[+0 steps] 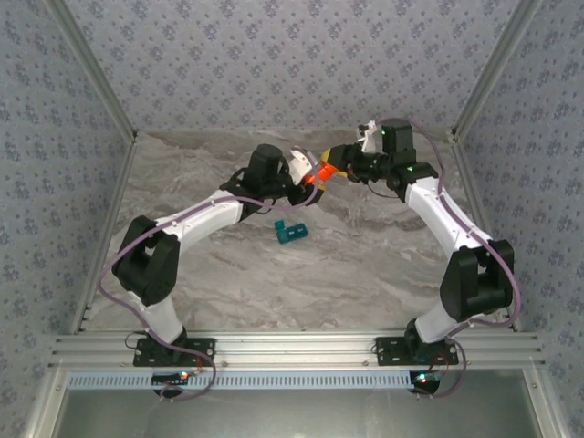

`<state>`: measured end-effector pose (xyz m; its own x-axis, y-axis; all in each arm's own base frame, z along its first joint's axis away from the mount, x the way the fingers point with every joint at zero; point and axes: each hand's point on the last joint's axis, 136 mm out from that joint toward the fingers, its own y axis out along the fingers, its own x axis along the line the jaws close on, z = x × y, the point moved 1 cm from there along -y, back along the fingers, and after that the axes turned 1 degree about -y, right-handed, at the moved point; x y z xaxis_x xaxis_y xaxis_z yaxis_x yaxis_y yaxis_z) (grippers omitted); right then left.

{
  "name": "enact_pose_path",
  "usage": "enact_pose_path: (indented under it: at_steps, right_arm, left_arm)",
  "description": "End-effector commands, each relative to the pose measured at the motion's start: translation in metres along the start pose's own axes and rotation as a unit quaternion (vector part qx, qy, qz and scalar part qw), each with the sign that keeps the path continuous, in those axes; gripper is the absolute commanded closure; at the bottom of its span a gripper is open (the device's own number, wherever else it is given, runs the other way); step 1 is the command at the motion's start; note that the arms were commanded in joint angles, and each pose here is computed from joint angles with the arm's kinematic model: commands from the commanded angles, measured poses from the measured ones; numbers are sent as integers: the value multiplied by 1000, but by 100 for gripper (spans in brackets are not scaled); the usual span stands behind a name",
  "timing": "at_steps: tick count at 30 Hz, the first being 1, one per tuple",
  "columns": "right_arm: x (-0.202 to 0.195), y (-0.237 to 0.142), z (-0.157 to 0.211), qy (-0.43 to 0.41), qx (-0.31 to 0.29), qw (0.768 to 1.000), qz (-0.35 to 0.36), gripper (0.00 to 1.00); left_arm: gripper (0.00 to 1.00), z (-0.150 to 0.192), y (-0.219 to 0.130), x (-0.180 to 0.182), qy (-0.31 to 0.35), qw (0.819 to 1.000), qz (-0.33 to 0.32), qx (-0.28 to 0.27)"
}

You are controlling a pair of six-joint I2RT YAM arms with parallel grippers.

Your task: Sort the pills into containers

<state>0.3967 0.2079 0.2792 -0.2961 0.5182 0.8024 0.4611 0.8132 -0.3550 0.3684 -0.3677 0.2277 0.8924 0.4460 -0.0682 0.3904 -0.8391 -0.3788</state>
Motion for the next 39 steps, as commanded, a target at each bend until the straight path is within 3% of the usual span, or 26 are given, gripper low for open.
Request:
enact_pose_path:
  at_steps: [1, 5, 9, 12, 17, 21, 33, 36, 39]
  right_arm:
    - [24, -17, -8, -148, -28, 986, -66, 62]
    - [30, -22, -10, -141, -20, 984, -103, 58]
    - [38, -32, -23, -102, -47, 988, -104, 26]
    - [38, -43, -33, -66, -70, 991, -93, 20]
    - [16, -49, -43, 21, -96, 995, -30, 21]
    - [-10, -40, -35, 87, -84, 992, 36, 21]
    - [-2, 1, -14, 85, -34, 995, 42, 22]
    - [1, 4, -10, 80, -26, 996, 39, 28]
    - [-2, 6, -6, 80, -19, 996, 40, 45]
  left_arm:
    - [100, -50, -26, -12, -19, 994, 67, -79]
    - [100, -57, -31, -15, -42, 991, 95, -90]
    - [100, -52, -29, -6, -36, 994, 65, -80]
    - [100, -44, -26, 3, -25, 997, 31, -66]
    - [100, -32, -20, 6, 28, 999, -16, -38]
    - [100, -25, -15, 4, 55, 998, -35, -24]
    - [100, -20, -8, -4, 63, 998, -28, -13]
    - [100, -21, -7, -4, 63, 998, -26, -14]
    - [100, -22, -7, -4, 61, 998, -26, -16]
